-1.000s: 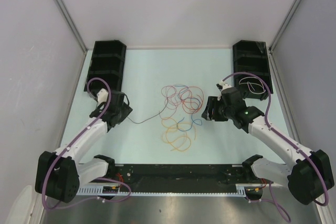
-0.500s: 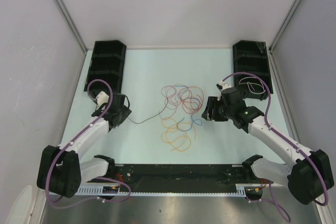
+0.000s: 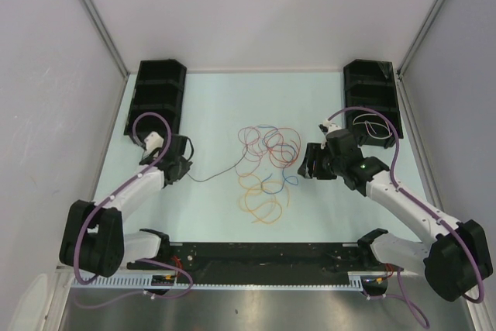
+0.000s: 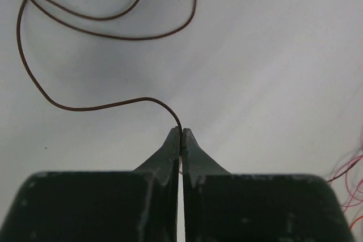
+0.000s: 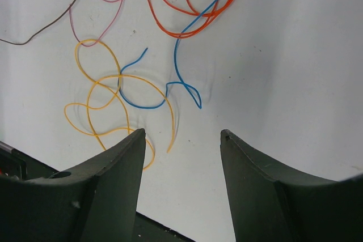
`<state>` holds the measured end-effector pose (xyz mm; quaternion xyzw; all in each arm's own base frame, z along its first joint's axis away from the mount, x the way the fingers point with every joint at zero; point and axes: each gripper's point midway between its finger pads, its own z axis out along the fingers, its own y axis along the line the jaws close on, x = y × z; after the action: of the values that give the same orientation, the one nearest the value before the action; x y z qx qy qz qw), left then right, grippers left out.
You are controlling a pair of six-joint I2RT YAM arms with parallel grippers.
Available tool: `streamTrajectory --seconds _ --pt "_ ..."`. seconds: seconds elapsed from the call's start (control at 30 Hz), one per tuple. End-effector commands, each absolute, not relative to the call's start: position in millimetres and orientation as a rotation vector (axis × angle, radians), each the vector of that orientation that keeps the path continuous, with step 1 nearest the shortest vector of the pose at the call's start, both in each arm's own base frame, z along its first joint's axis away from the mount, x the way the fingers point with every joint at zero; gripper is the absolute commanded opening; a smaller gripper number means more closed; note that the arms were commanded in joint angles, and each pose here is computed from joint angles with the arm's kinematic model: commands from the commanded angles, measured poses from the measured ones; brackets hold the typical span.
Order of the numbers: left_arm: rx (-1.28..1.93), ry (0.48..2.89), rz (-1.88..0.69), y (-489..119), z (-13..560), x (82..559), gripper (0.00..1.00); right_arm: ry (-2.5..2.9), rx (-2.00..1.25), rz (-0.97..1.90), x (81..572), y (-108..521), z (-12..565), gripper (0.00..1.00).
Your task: Untangle the cables
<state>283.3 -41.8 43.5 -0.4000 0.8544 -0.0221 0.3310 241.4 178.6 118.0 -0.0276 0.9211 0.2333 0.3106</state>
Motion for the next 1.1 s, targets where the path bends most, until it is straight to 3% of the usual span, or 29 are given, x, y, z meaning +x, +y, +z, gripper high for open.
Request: streamTrajectory --seconds 0.0,0.23,0.43,0.9,1.07 --pt "-0.934 2.137 -0.056 -37 111 314 0.0 2.441 -0.083 0.6 242 177 114 0.6" --pt "-0.749 2.022 -0.117 -37 259 324 0.0 2.439 -0.066 0.623 247 182 112 0.6" --pt "-0.625 2.007 -0.089 -34 323 325 0.0 2.428 -0.066 0.658 250 190 113 0.6" --pt "-0.425 1.942 -0.125 -49 404 352 0.0 2.43 -0.077 0.671 251 193 111 0.6" --pt "-0.294 1.987 -0.364 -94 404 362 0.0 2.428 -0.076 0.659 251 191 112 0.59"
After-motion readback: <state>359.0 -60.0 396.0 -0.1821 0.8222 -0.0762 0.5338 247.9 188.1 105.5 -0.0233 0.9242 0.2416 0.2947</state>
